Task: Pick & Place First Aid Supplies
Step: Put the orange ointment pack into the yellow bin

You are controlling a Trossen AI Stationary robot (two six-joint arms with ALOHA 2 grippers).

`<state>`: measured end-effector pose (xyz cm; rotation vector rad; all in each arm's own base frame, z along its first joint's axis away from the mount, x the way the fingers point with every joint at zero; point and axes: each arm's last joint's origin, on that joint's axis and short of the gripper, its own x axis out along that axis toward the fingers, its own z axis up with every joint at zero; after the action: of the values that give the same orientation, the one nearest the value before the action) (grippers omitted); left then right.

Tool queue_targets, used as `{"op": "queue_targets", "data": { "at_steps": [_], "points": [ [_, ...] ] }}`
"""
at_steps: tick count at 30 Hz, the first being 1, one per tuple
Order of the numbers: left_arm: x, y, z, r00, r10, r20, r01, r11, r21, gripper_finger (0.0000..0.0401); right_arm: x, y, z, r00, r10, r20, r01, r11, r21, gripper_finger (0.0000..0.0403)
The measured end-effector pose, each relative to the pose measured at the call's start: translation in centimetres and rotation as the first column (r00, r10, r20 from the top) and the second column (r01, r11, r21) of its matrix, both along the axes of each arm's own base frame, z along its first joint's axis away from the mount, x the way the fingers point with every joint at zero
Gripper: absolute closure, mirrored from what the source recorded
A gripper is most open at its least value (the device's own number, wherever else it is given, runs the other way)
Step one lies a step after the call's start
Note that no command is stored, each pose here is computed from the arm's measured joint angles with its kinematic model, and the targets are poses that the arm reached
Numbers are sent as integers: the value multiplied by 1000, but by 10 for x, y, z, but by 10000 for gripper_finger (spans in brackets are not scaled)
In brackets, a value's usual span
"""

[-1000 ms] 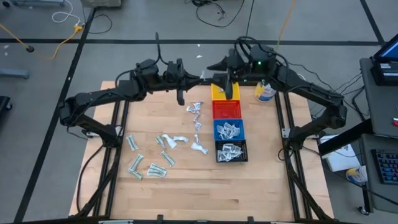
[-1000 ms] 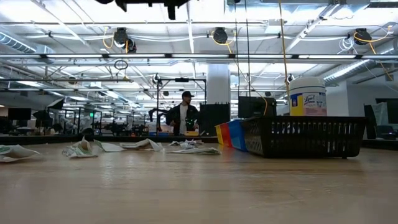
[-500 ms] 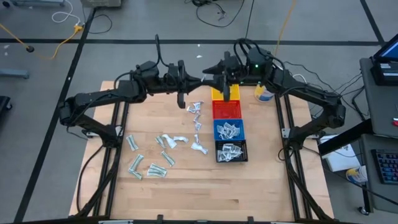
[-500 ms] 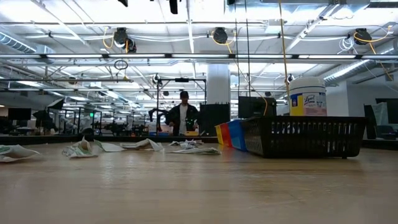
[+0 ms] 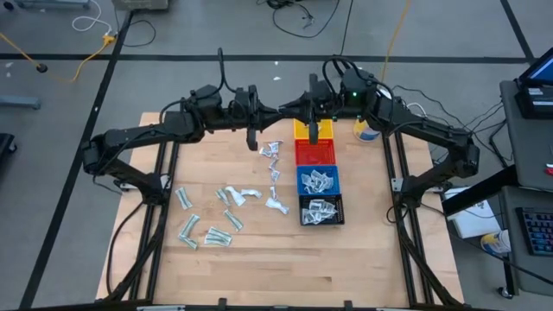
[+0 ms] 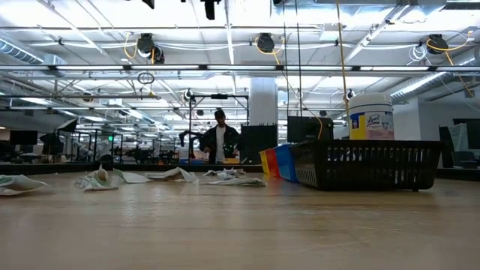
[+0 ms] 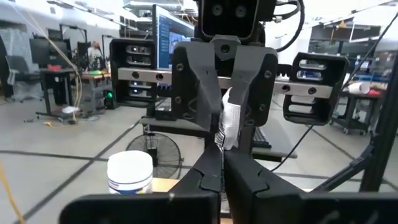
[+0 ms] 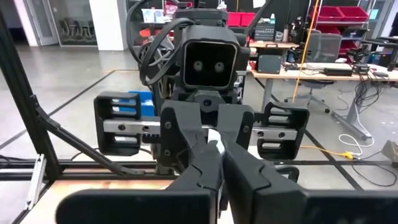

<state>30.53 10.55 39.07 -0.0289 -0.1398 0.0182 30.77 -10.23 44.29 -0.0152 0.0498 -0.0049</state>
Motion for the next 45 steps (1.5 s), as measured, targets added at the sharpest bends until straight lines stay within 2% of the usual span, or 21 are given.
{"op": "queue_targets", "data": {
  "at_steps": [5, 8, 13, 20, 22, 27, 32, 39, 43, 45],
  "points": [
    [0, 2, -3, 1000, -8, -25, 5, 993, -122, 345, -7, -3, 0, 999, -15, -33, 14, 1000, -19, 401],
    [-2, 5, -2, 999, -38, -25, 34, 989, -147, 303, -13, -9, -2, 997, -34, -67, 33, 999, -26, 402],
    [-2, 3, -4, 994, -100, -38, 91, 976, -196, 245, -25, -25, -14, 980, -37, -198, 39, 999, 7, 402],
    [-2, 3, -5, 992, -119, -42, 105, 963, -246, 211, -37, -40, -15, 933, -49, -358, 60, 998, 20, 402],
    [-2, 3, -5, 992, -121, -44, 106, 963, -249, 209, -37, -43, -24, 892, -32, -450, 57, 998, 41, 402],
    [-2, 3, -5, 992, -120, -44, 106, 963, -249, 208, -31, -46, -45, 810, 18, -585, 35, 996, 79, 402],
    [-2, 3, -4, 992, -122, -40, 109, 963, -247, 208, -22, -51, -70, 700, 4, -714, 55, 997, 59, 403],
    [-2, 3, -4, 992, -122, -39, 109, 963, -246, 208, -8, -54, -105, 534, 52, -844, 26, 997, 78, 403],
    [-2, 2, -4, 991, -130, -39, 117, 962, -245, 208, 0, -53, -122, 468, 94, -879, -9, 995, 102, 403],
    [-2, 2, -4, 989, -146, -37, 133, 961, -242, 208, 5, -56, -129, 445, 82, -892, -28, 997, 78, 403]
  ]
}}
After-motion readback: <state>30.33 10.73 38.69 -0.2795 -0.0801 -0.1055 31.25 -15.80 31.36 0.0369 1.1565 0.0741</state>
